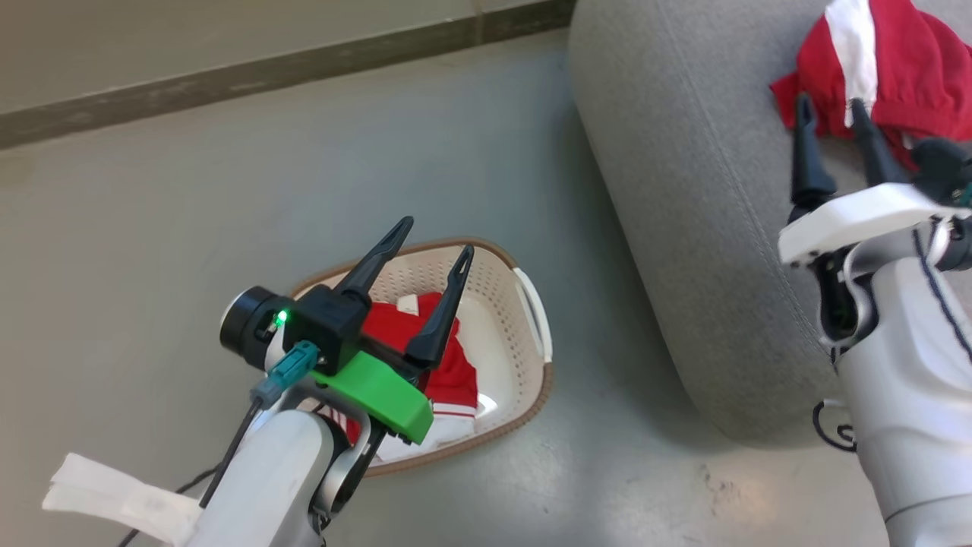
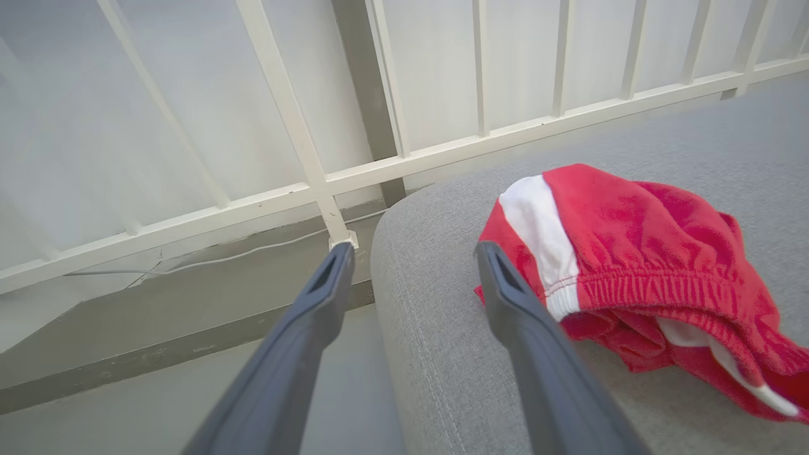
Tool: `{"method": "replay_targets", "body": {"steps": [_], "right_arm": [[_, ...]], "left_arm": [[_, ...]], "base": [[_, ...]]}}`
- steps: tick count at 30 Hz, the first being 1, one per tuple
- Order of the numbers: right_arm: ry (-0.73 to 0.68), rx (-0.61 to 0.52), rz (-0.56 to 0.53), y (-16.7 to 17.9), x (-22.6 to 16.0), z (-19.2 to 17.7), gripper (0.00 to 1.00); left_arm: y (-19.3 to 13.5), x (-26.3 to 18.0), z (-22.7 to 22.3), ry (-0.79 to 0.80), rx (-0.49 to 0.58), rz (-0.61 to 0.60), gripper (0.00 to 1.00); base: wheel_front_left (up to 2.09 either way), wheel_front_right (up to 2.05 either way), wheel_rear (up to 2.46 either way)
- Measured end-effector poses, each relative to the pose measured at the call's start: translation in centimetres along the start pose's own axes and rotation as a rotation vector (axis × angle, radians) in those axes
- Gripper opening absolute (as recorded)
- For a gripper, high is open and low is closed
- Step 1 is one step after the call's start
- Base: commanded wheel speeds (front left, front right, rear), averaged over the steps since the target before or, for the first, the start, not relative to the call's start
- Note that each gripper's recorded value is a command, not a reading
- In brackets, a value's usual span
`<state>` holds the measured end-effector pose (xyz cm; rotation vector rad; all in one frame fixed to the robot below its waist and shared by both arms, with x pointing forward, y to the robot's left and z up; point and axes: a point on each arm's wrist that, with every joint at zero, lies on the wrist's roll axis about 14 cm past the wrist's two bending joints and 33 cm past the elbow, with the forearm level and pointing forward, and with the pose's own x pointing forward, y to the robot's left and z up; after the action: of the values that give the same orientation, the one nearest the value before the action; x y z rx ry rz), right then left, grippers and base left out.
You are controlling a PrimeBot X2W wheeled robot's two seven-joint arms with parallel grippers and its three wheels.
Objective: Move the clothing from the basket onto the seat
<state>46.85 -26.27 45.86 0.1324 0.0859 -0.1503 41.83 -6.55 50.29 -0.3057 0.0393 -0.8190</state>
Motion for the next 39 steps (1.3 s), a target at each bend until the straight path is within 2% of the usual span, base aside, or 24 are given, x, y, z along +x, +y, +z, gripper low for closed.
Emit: {"method": "replay_targets", "body": {"steps": [8, 17, 29, 39], "right_arm": [[-0.002, -0.045, 0.164, 5.4, -1.1, -0.3, 1.0], [-0.004, -0.072, 0.293, 9.9, -3.4, -0.6, 1.0], [-0.017, -0.068, 0.382, 13.0, -6.7, -0.5, 1.0], [-0.049, -0.062, 0.404, 13.8, -8.5, 0.3, 1.0]], "left_arm": [[3.3, -3.1, 1.3, -0.028, 0.023, 0.186, 1.0], [5.9, -7.2, 2.4, -0.048, 0.033, 0.363, 1.0], [7.2, -11.7, 3.6, -0.086, 0.048, 0.502, 1.0], [7.3, -14.3, 3.9, -0.099, 0.058, 0.562, 1.0]], "base": [[0.0, 0.0, 0.0], [0.0, 0.0, 0.0], [0.0, 0.0, 0.0], [0.0, 0.0, 0.0]]}}
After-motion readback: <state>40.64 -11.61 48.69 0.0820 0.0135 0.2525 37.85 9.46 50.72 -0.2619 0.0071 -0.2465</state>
